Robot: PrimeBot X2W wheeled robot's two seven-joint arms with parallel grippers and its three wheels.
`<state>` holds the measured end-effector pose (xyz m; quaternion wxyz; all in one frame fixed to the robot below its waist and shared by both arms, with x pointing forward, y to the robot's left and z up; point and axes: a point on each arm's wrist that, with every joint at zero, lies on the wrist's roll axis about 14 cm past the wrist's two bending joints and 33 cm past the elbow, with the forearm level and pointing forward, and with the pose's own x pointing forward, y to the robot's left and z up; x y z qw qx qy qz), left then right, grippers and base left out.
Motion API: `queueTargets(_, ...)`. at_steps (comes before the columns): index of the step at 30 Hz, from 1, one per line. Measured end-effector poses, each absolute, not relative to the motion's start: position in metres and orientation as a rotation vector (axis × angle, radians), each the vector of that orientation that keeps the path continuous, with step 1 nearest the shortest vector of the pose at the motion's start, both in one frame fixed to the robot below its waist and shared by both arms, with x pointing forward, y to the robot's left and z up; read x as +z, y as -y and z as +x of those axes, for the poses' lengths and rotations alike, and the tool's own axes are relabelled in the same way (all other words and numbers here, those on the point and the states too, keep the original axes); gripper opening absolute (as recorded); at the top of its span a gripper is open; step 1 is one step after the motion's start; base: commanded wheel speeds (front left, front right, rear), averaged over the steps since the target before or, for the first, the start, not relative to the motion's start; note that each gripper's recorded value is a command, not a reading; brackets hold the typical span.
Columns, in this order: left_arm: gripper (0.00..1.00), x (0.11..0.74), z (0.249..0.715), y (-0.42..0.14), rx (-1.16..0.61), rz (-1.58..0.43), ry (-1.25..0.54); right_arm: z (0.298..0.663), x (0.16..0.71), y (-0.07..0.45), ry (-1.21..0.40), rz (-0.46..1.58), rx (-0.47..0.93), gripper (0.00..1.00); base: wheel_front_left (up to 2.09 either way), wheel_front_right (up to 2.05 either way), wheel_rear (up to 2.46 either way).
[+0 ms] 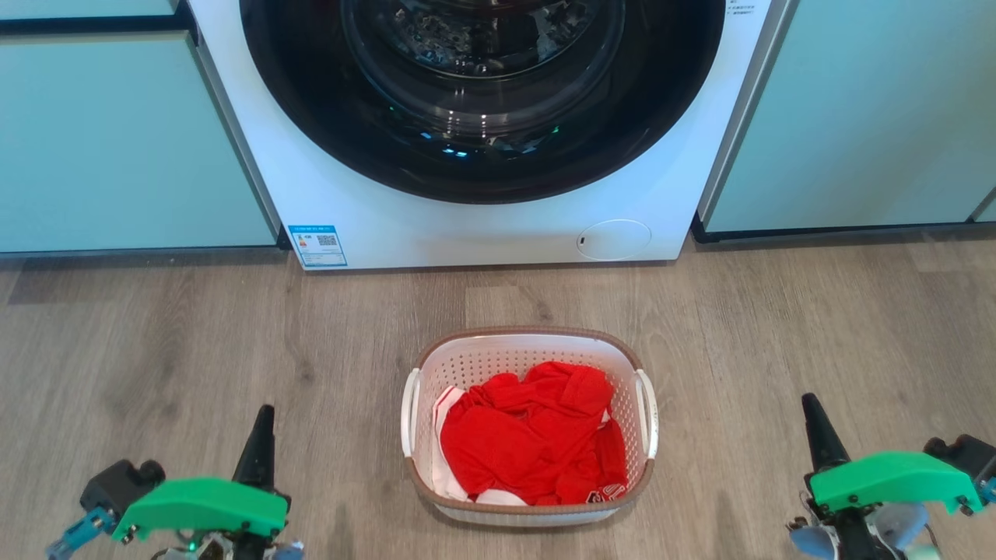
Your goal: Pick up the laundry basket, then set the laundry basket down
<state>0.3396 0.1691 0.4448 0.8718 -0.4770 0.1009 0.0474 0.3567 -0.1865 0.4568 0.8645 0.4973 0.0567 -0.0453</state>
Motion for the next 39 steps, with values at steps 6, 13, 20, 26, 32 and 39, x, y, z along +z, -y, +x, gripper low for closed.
queueTargets(6,0.00,0.448,0.344,-0.169,0.094,-1.069,-0.204,0.357,0.456,0.188,-0.123,1.109,-0.103,0.00,0.00,0.00,0.00)
queueTargets(13,0.00,0.448,0.347,-0.174,0.106,-1.151,-0.198,0.361,0.460,0.191,-0.109,1.187,-0.106,0.00,0.00,0.00,0.00)
queueTargets(20,0.00,0.455,0.354,-0.173,0.088,-1.233,-0.183,0.361,0.460,0.194,-0.107,1.264,-0.115,0.00,0.00,0.00,0.00)
queueTargets(26,0.00,0.455,0.355,-0.179,0.100,-1.304,-0.173,0.366,0.466,0.194,-0.092,1.332,-0.105,0.00,0.00,0.00,0.00)
queueTargets(32,0.00,0.461,0.361,-0.177,0.082,-1.361,-0.161,0.367,0.467,0.195,-0.089,1.385,-0.106,0.00,0.00,0.00,0.00)
queueTargets(39,0.00,0.466,0.366,-0.183,0.084,-1.445,-0.136,0.370,0.472,0.199,-0.068,1.465,-0.105,0.00,0.00,0.00,0.00)
